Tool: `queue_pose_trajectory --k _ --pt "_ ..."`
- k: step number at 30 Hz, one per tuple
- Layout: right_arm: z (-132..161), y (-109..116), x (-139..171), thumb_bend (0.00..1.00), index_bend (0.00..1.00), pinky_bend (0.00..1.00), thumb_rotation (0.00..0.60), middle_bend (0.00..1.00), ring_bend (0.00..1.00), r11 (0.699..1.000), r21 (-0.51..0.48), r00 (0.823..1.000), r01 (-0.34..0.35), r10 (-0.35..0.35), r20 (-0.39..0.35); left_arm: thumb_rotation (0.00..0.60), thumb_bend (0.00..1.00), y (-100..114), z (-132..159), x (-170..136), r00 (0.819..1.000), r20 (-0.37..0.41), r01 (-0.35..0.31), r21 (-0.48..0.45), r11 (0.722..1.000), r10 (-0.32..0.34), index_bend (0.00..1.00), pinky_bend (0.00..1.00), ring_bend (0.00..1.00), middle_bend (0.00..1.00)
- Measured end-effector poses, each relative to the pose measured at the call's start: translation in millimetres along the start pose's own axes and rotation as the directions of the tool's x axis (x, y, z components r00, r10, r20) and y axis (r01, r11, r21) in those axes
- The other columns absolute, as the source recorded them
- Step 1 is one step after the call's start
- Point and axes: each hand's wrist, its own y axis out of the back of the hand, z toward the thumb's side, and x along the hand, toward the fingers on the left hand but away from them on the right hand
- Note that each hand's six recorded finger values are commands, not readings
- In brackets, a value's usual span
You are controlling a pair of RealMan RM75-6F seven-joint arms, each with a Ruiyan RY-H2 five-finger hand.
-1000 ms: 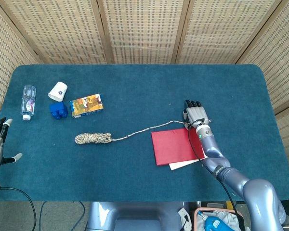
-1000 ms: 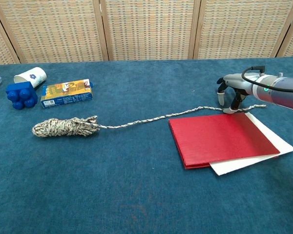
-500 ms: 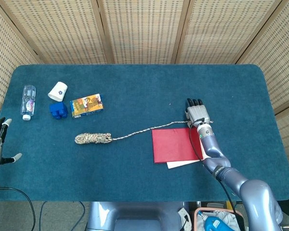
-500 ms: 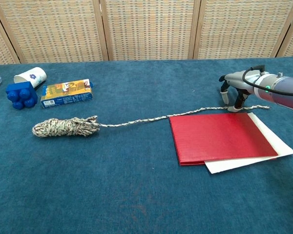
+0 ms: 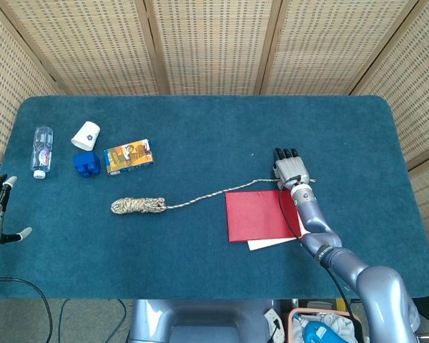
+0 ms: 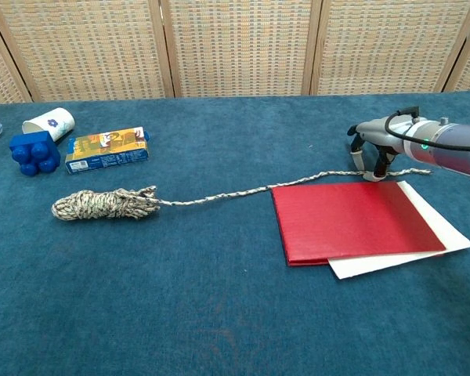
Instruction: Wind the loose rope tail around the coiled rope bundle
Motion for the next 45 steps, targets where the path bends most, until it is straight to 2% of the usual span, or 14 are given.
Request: queue_pose_trajectory --k 7,17,25,34,39,45 --pt "0 0 0 0.39 0.55 0.00 0.600 0.00 0.00 1.000 -0.008 1.000 -0.007 0.007 0.006 0.600 0.00 0 -1 0 1.000 -0.002 0.000 -0.003 1.000 0.000 0.00 0.00 0.00 0.00" --pt "1 -1 0 0.43 0.59 0.00 0.600 0.00 0.00 0.999 -0.025 1.000 -0.020 0.020 0.001 0.600 0.00 0 -1 1 1.000 -0.002 0.002 -0.003 1.000 -0.002 0.00 0.00 0.00 0.00" --pt "3 0 1 0.46 0.66 0.00 0.600 0.00 0.00 0.999 -0.039 1.000 -0.009 0.009 -0.003 0.600 0.00 0 -1 1 1.000 -0.001 0.004 -0.004 1.000 -0.004 0.00 0.00 0.00 0.00" --pt "3 6 7 0.47 0.69 0.00 0.600 0.00 0.00 0.996 -0.079 0.999 0.043 -0.045 -0.018 0.600 0.00 -2 0 0 1.000 0.004 0.014 -0.006 1.000 -0.014 0.00 0.00 0.00 0.00" --pt "3 13 17 0.47 0.69 0.00 0.600 0.00 0.00 0.991 -0.096 0.994 0.091 -0.096 -0.049 0.600 0.00 -2 3 1 1.000 0.015 0.020 -0.008 1.000 -0.020 0.00 0.00 0.00 0.00" --pt "0 23 33 0.47 0.69 0.00 0.600 0.00 0.00 0.984 -0.039 0.979 0.176 -0.179 -0.095 0.600 0.00 -6 12 8 0.997 0.067 0.048 0.021 0.999 -0.049 0.00 0.00 0.00 0.00"
